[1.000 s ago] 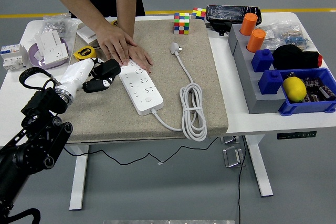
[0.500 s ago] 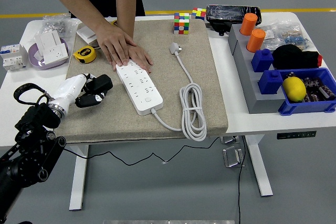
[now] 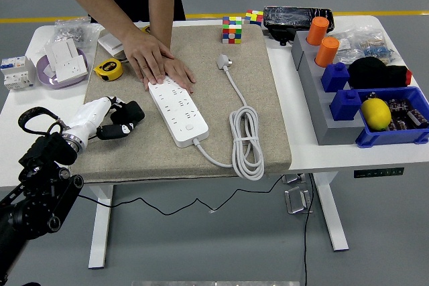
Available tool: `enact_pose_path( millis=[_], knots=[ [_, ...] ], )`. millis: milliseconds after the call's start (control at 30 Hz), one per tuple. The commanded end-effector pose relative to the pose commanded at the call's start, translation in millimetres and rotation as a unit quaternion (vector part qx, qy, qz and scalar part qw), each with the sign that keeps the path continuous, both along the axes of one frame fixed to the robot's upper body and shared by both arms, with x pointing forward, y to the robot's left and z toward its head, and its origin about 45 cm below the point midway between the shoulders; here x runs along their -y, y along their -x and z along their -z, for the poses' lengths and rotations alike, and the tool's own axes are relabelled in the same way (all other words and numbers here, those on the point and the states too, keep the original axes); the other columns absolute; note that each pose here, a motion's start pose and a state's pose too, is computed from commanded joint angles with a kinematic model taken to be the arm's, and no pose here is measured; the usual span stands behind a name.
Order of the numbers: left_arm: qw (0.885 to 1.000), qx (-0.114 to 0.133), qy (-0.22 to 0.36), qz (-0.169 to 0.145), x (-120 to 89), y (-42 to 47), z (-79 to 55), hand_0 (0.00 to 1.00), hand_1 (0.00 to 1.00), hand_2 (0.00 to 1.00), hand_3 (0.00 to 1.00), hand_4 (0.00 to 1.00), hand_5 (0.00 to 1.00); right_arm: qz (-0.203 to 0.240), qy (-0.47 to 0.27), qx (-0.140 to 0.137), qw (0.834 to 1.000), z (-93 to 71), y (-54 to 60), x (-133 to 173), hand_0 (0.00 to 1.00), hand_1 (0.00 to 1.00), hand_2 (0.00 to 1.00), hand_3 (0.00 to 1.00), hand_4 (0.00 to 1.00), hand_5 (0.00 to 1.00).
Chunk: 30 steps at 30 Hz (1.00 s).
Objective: Pick up the plug,place it near the board,insert it into the board,press the button
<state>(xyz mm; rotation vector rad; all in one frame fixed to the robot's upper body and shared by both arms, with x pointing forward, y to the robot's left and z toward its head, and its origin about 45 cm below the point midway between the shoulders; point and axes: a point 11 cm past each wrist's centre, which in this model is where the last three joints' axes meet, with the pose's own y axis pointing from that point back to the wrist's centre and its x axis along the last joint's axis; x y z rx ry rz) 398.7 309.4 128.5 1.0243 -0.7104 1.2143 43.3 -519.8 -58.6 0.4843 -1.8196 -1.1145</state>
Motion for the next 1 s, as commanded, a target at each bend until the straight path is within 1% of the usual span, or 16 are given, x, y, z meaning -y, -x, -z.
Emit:
enact_pose_path(
  millis=[100, 133, 300, 333, 400, 500, 533, 600, 633, 700, 733, 767, 833, 900, 933, 1000],
  knots=[
    [1.000, 0.001, 0.001, 0.000, -0.7, -0.6, -1.4, 0.788, 0.886, 0.873, 0.860, 0.947, 0.485, 0.000, 0.000, 0.001, 1.000, -0.1, -1.0, 0.0, 0.800, 0.779, 0.763, 0.783, 0.998, 0.998],
    [1.000, 0.002, 0.002, 0.000, -1.1, -1.1, -2.5, 0.828, 0.929, 0.905, 0.905, 0.998, 0.541, 0.000, 0.000, 0.002, 1.000, -0.3, -1.7, 0.1, 0.800, 0.779, 0.763, 0.783, 0.998, 0.998],
    [1.000, 0.017, 0.011, -0.001, -2.2, -3.0, -11.6, 0.828, 0.929, 0.905, 0.905, 0.998, 0.541, 0.001, -0.001, 0.004, 1.000, 0.0, -3.3, -0.8, 0.800, 0.779, 0.763, 0.783, 0.998, 0.998],
    [1.000, 0.023, 0.013, -0.002, -2.2, -3.3, -14.3, 0.883, 0.967, 0.943, 0.935, 0.998, 0.816, 0.001, -0.001, 0.005, 1.000, 0.1, -3.5, -1.0, 0.803, 0.779, 0.763, 0.783, 0.998, 0.998],
    [0.998, 0.049, 0.036, -0.010, -2.7, -2.9, -26.2, 0.883, 0.967, 0.943, 0.935, 0.998, 0.816, 0.001, -0.002, 0.006, 1.000, 0.5, -4.2, -1.8, 0.803, 0.779, 0.763, 0.783, 0.998, 0.998],
    [0.989, 0.089, 0.111, -0.035, -4.0, -0.9, -44.4, 0.883, 0.967, 0.943, 0.935, 0.998, 0.816, 0.001, -0.004, 0.007, 1.000, 1.2, -4.5, -3.2, 0.803, 0.779, 0.763, 0.783, 0.998, 0.998],
    [0.984, 0.102, 0.138, -0.044, -4.8, 0.8, -50.6, 0.906, 0.978, 0.961, 0.931, 0.998, 0.928, 0.001, -0.004, 0.007, 1.000, 1.6, -4.4, -3.9, 0.802, 0.779, 0.763, 0.782, 0.998, 0.998],
    [0.973, 0.122, 0.187, -0.057, -5.5, 3.8, -61.1, 0.906, 0.978, 0.961, 0.931, 0.998, 0.928, 0.001, -0.005, 0.007, 1.000, 2.0, -4.3, -4.6, 0.802, 0.779, 0.763, 0.782, 0.998, 0.998],
    [0.969, 0.125, 0.202, -0.060, -5.6, 4.3, -63.4, 0.906, 0.978, 0.961, 0.931, 0.998, 0.928, 0.001, -0.005, 0.008, 1.000, 2.1, -4.2, -4.7, 0.802, 0.779, 0.763, 0.782, 0.998, 0.998],
    [0.954, 0.138, 0.253, -0.079, -9.1, 9.3, -72.4, 0.906, 0.978, 0.961, 0.931, 0.998, 0.928, 0.002, -0.005, 0.008, 1.000, 2.4, -4.0, -5.3, 0.802, 0.779, 0.763, 0.782, 0.998, 0.998],
    [0.946, 0.144, 0.278, -0.088, -11.7, 11.9, -77.1, 0.900, 0.951, 0.932, 0.907, 0.998, 0.997, 0.002, -0.006, 0.008, 1.000, 2.6, -4.0, -5.6, 0.801, 0.779, 0.761, 0.782, 0.998, 0.998],
    [0.937, 0.145, 0.303, -0.095, -13.8, 13.9, -80.6, 0.900, 0.951, 0.932, 0.907, 0.998, 0.997, 0.002, -0.006, 0.008, 1.000, 2.8, -4.2, -6.0, 0.801, 0.779, 0.761, 0.782, 0.998, 0.998],
    [0.921, 0.137, 0.349, -0.107, -19.2, 19.5, -82.8, 0.900, 0.951, 0.932, 0.907, 0.998, 0.997, 0.002, -0.007, 0.009, 1.000, 3.3, -5.1, -7.1, 0.801, 0.779, 0.761, 0.782, 0.998, 0.998],
    [0.908, 0.122, 0.385, -0.114, -23.2, 25.2, -79.9, 0.900, 0.951, 0.932, 0.907, 0.998, 0.997, 0.000, -0.008, 0.011, 1.000, 3.8, -6.8, -8.6, 0.801, 0.779, 0.761, 0.782, 0.998, 0.998],
    [0.900, 0.103, 0.407, -0.115, -25.0, 29.8, -75.2, 0.829, 0.865, 0.835, 0.817, 0.998, 0.998, -0.001, -0.009, 0.012, 1.000, 4.2, -8.0, -9.7, 0.801, 0.779, 0.762, 0.782, 0.998, 0.998],
    [0.886, 0.085, 0.442, -0.115, -25.7, 34.6, -70.6, 0.829, 0.865, 0.835, 0.817, 0.998, 0.998, -0.003, -0.010, 0.013, 1.000, 4.5, -8.9, -10.7, 0.801, 0.779, 0.762, 0.782, 0.998, 0.998]
  ],
)
